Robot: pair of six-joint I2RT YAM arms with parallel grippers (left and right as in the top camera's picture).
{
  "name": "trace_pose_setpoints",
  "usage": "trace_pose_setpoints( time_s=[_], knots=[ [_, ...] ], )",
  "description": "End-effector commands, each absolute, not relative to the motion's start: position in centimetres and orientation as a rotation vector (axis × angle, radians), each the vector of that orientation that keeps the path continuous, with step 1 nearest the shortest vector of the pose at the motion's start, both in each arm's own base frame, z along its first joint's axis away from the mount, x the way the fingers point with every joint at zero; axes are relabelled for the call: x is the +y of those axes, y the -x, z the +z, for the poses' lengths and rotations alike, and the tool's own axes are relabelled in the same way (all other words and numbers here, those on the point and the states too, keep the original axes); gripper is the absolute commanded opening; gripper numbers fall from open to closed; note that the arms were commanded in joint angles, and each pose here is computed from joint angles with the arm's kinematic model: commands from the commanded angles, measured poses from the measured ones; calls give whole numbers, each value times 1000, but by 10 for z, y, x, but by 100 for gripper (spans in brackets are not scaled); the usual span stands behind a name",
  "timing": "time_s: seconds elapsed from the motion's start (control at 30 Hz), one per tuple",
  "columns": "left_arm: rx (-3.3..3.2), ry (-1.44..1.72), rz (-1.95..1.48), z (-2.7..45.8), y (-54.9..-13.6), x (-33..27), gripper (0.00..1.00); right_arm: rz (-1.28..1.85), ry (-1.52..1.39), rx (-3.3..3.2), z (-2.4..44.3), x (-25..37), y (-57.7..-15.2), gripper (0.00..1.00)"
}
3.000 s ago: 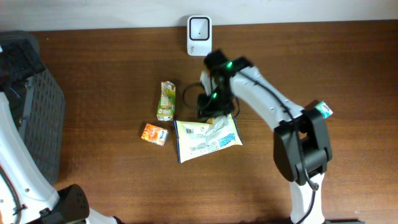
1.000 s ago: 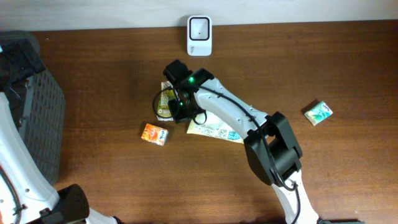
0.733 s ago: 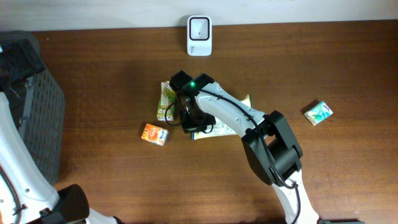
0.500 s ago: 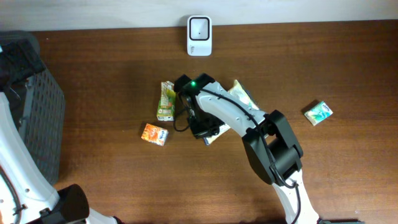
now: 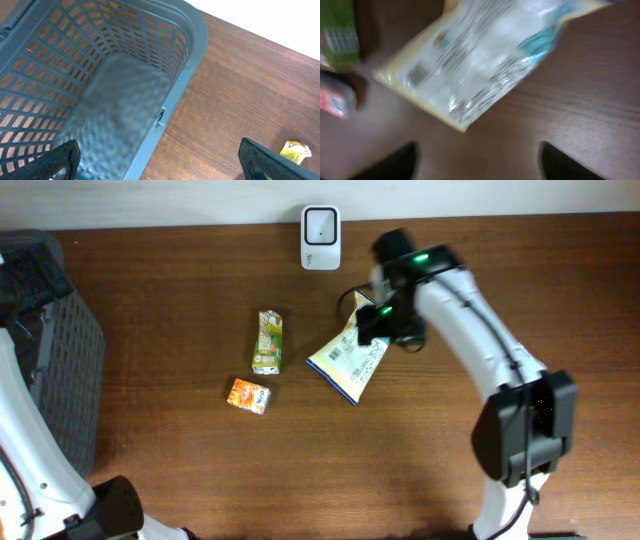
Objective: Scan the item barcode
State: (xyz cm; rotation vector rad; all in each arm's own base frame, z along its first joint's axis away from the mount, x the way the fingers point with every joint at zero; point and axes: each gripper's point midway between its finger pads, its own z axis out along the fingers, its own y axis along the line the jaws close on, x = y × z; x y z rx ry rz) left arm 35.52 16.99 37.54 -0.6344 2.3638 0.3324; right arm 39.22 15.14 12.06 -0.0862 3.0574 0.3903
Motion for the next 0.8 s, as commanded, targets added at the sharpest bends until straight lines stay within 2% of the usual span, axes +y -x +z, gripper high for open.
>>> trace_pose_setpoints(
  time_s=[0.0,0.33,0.37,0.4,0.5,0.77],
  knots=[
    [2361,619,342,377,-356,172,99,712,-108,3092,96,143,-393,99],
    [2361,619,342,377,-356,172,99,811,-520,3055,15,153,-381,98],
    [2361,619,342,377,-356,172,99,822,-552,3030,7,158,-382,90],
    [2361,619,342,377,-356,172,99,832,-572,3007,1,162,-383,88],
    [2361,619,342,377,-356,172,99,854,-551,2939,-9,173,-390,73],
    [2361,619,342,377,-356,172,99,776,-512,2925,-13,173,-393,30]
  ],
)
